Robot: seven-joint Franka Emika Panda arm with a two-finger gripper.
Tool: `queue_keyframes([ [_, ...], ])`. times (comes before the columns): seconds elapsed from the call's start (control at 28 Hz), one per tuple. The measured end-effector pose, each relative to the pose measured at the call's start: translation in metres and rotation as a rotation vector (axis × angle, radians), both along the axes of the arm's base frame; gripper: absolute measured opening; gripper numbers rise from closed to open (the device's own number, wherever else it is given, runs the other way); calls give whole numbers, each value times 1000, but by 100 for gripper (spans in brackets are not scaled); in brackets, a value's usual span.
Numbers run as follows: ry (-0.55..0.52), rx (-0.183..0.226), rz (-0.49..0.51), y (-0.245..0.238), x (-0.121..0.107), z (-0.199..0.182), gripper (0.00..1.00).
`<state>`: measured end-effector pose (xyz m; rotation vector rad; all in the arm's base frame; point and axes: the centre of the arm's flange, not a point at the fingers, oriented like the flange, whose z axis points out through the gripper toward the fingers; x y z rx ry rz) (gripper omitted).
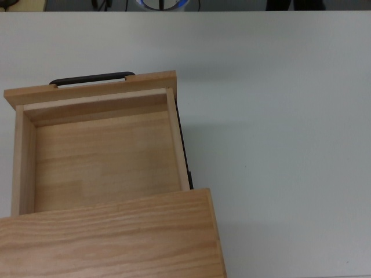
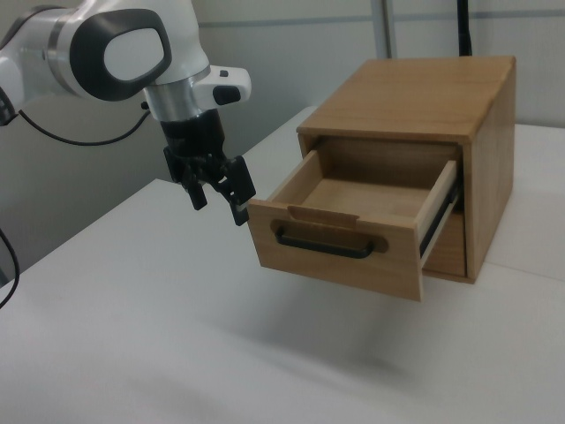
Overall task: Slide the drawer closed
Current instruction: 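Move the gripper down to the open drawer's black handle front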
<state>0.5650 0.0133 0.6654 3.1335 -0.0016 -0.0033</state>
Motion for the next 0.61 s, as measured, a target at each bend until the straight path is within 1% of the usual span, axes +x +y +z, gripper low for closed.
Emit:
queue_keyframes([
  [0.11, 0, 2, 8, 4, 0, 0, 100],
  [0.14, 0, 3, 15, 8, 0, 0, 97],
  [0.18, 0, 3, 28, 15, -1, 0, 91],
  [0.21, 0, 3, 38, 21, -1, 0, 89],
  [0.29, -1, 4, 52, 29, -2, 0, 81],
  [0.32, -1, 4, 57, 32, -2, 1, 74],
  [0.36, -1, 4, 61, 34, -2, 1, 68],
  [0.5, -1, 4, 60, 33, -2, 1, 55],
  [0.54, -1, 4, 60, 33, -2, 1, 49],
  [0.61, -1, 3, 59, 33, -2, 1, 44],
])
